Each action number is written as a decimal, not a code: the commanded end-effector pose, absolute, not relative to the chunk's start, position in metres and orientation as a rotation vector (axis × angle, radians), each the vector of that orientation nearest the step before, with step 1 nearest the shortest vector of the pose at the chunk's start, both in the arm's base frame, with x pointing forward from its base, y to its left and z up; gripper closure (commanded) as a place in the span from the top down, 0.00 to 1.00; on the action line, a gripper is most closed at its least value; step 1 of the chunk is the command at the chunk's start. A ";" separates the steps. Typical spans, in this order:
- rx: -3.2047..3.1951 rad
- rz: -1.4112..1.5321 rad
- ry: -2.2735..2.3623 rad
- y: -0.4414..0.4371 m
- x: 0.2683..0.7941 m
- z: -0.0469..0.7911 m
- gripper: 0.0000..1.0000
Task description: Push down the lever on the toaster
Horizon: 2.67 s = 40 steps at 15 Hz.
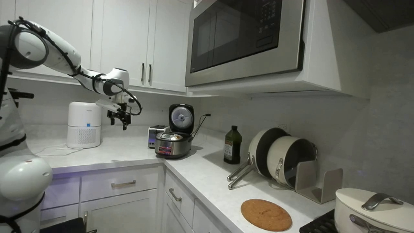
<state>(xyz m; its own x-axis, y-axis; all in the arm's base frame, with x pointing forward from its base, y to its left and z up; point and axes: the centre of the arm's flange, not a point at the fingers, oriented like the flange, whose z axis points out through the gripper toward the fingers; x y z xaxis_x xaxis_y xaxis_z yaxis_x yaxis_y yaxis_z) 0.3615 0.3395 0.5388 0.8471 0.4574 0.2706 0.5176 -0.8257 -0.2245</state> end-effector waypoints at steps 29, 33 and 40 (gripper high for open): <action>-2.576 -0.983 -0.660 0.503 0.456 0.494 1.00; -2.633 -1.014 -0.685 0.518 0.462 0.496 1.00; -2.789 -1.115 -0.707 0.568 0.468 0.523 1.00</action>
